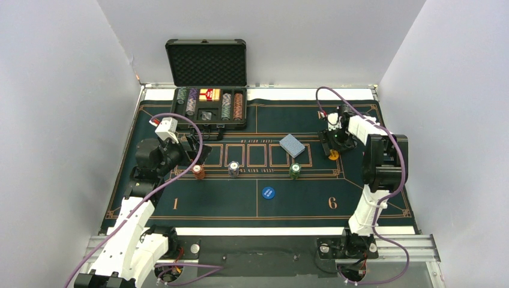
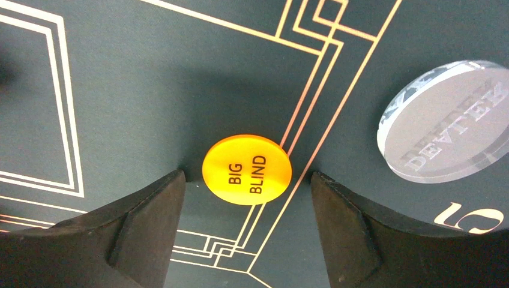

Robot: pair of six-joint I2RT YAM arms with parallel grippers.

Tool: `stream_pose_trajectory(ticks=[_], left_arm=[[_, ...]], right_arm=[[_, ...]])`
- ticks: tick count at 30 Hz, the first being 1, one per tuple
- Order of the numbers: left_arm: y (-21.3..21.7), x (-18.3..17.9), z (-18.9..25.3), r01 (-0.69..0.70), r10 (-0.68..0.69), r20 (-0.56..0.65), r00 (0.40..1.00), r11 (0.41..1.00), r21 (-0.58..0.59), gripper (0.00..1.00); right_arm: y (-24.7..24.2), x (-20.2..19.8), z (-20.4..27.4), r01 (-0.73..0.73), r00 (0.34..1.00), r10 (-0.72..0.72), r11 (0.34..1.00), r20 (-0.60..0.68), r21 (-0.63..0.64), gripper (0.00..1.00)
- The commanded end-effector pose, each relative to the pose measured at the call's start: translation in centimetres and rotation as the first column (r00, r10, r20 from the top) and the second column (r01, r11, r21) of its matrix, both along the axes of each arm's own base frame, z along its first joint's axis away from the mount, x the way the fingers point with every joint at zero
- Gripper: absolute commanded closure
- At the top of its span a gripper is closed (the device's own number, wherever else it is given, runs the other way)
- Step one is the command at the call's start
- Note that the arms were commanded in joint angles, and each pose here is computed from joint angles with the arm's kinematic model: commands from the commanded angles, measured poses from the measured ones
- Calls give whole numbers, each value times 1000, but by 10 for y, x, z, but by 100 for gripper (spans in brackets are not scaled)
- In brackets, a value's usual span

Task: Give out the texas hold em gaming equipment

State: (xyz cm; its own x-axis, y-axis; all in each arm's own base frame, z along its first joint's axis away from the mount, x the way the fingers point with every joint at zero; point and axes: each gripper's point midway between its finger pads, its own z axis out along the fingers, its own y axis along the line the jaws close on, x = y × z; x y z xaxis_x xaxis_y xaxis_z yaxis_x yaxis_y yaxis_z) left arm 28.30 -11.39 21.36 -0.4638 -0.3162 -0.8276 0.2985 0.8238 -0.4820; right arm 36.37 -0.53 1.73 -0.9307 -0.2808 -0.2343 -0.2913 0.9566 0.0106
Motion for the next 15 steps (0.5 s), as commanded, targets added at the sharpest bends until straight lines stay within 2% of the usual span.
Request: stream_pose_trajectory(ticks=[1, 6, 10, 12, 15], left_arm=[[-3, 2, 16, 22, -21, 66, 998, 1000, -14, 1], [-3, 1, 16, 23, -22, 68, 997, 1000, -14, 1], [-3, 1, 16, 22, -21, 69, 997, 1000, -14, 1], [-3, 1, 16, 22, -21, 69, 997, 1000, -14, 1], [-3, 1, 16, 24, -23, 69, 997, 1000, -14, 1]], right_arm=[[-9, -25, -3, 11, 997, -11, 1000, -73, -6, 30], [-8, -28, -8, 11, 996, -11, 1000, -92, -1, 42], [-7, -27, -7, 4, 997, -3, 1000, -83, 6, 47], [-6, -25, -7, 2, 997, -2, 1000, -81, 6, 46], [-6, -24, -8, -2, 997, 2, 1000, -79, 4, 34]])
